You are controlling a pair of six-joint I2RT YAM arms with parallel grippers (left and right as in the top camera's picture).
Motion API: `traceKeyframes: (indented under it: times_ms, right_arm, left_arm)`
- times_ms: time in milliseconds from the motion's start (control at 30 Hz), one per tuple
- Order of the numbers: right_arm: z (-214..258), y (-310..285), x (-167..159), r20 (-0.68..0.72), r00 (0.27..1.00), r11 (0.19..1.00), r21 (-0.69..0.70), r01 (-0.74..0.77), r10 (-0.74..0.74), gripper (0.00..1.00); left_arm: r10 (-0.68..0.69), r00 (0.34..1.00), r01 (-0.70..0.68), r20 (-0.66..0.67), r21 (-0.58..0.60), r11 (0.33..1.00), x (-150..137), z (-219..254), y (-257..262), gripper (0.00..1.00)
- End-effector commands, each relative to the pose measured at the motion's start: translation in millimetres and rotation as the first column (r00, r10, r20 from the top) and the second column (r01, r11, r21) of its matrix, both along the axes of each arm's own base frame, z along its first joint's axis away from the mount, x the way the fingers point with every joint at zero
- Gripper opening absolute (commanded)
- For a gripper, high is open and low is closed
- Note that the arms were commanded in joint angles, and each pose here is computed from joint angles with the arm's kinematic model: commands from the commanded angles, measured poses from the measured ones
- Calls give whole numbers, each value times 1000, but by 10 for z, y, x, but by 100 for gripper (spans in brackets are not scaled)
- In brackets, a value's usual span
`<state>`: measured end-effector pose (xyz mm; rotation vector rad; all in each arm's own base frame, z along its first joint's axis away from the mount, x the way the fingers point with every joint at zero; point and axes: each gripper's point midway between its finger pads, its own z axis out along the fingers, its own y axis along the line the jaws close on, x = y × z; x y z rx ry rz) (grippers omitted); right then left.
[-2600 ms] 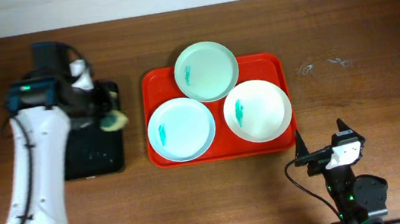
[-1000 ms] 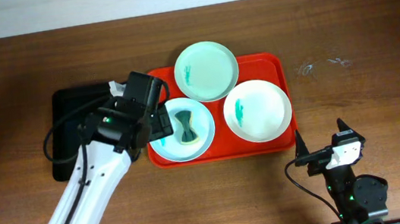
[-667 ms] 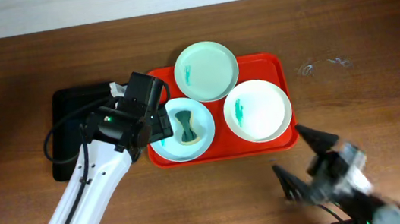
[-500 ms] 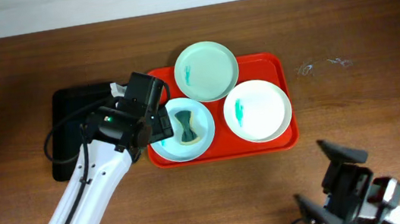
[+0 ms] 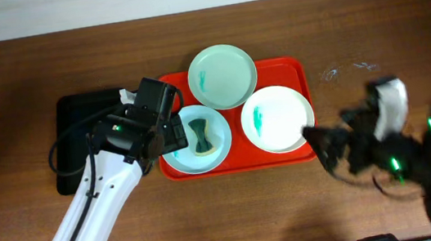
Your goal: Clean dirty plates on tray and stack at the side
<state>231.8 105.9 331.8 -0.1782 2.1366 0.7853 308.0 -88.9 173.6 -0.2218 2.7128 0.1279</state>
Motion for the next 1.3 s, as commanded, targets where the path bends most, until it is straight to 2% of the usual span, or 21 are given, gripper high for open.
traceKeyframes:
  times_ms: [0, 33, 233, 400, 467, 533, 667, 833, 900, 1167, 1267]
  right_arm:
    - [-271, 277, 185, -158, 972, 983, 93, -158, 172, 73]
    - [-417, 311, 249, -214, 960, 982, 93, -165, 181, 65]
    - [-1473, 502, 693, -452, 881, 980, -68, -188, 137, 66]
    - [-2097, 966, 993, -489, 843, 954, -70, -293, 223, 64]
    - [-2303, 1112, 1076, -491, 835, 945, -64, -319, 249, 58]
    - [-2439, 1201, 1119, -493, 830, 941, -62, -332, 261, 53]
    - [-2712, 1364, 1138, -504, 817, 928, -75, -365, 281, 51]
    - [-2970, 1357, 1218, -501, 837, 921, -174, -348, 222, 47]
    - [-3033, 1317, 1282, -490, 850, 921, -210, -329, 192, 46]
    - [-3104, 1352, 1355, -469, 860, 921, -210, -329, 201, 45]
    - [-3163, 1343, 1345, -487, 853, 924, -208, -322, 187, 41]
  left_arm:
    - [0, 1000, 0, -7, 0, 1000, 1, -19, 1, 99]
    - [0, 1000, 0, -7, 0, 1000, 1, -19, 1, 99]
    - [-6, 1000, 6, -14, -17, 1000, -9, -27, -30, 99]
    - [-6, 1000, 6, -11, -18, 1000, -2, -25, -33, 99]
    - [-9, 1000, 8, -14, -25, 1000, -7, -28, -45, 99]
    - [-12, 1000, 12, -18, -35, 999, -11, -31, -62, 99]
    - [-12, 1000, 12, -14, -36, 999, -4, -29, -65, 99]
    - [-12, 1000, 12, -15, -36, 999, -4, -29, -66, 99]
    - [-12, 1000, 12, -14, -37, 999, -3, -28, -66, 99]
    - [-12, 1000, 12, -14, -36, 999, -3, -28, -66, 99]
    - [-12, 1000, 12, -14, -36, 999, -3, -28, -66, 99]
